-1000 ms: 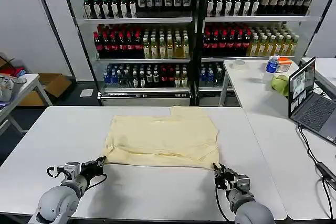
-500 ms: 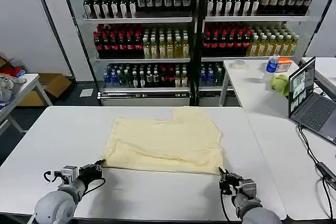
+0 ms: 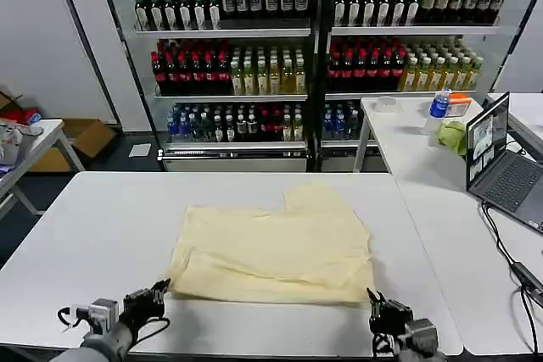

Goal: Fold and organize the clothes.

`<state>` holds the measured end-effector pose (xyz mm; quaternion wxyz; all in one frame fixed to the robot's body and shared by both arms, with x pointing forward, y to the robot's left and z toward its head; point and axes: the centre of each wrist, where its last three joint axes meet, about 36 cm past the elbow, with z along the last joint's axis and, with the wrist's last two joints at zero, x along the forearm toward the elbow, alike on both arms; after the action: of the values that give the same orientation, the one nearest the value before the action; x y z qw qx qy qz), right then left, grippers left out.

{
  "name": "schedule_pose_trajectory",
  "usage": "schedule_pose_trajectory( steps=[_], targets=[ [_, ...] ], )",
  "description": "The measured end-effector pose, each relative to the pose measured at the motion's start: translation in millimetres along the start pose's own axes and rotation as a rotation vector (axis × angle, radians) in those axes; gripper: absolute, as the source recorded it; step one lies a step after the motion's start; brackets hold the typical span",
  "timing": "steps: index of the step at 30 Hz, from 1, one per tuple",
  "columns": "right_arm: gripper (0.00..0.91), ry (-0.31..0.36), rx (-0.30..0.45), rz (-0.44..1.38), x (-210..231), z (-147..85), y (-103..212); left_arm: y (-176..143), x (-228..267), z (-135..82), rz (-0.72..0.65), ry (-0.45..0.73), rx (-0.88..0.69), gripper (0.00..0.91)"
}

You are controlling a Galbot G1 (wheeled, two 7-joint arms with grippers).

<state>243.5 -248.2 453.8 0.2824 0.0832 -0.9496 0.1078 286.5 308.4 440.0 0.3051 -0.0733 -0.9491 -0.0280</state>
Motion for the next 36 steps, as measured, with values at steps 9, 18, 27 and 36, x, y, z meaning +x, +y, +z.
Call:
schedule_pose_trajectory(
  steps=[9,18,27,36],
  targets=[
    [0.907,0.022,0.053,-0.001,16.8,2.8,-1.3,-4.7,30.8,8.9,-0.003,0.04,-0.023,0.02],
    [0.907,-0.036,0.067,0.027,28.6,-11.2,-6.4,-4.1,46.6,-1.6,-0.011,0.016,-0.04,0.907],
    [0.907,-0.103,0.056,0.056,20.4,-31.3,-20.5,2.2,45.2,-18.5,-0.019,-0.029,-0.057,0.907],
    [0.907,-0.152,-0.004,0.049,-35.4,-55.6,-33.9,21.5,7.8,-37.3,-0.029,-0.062,-0.05,0.907]
  ],
)
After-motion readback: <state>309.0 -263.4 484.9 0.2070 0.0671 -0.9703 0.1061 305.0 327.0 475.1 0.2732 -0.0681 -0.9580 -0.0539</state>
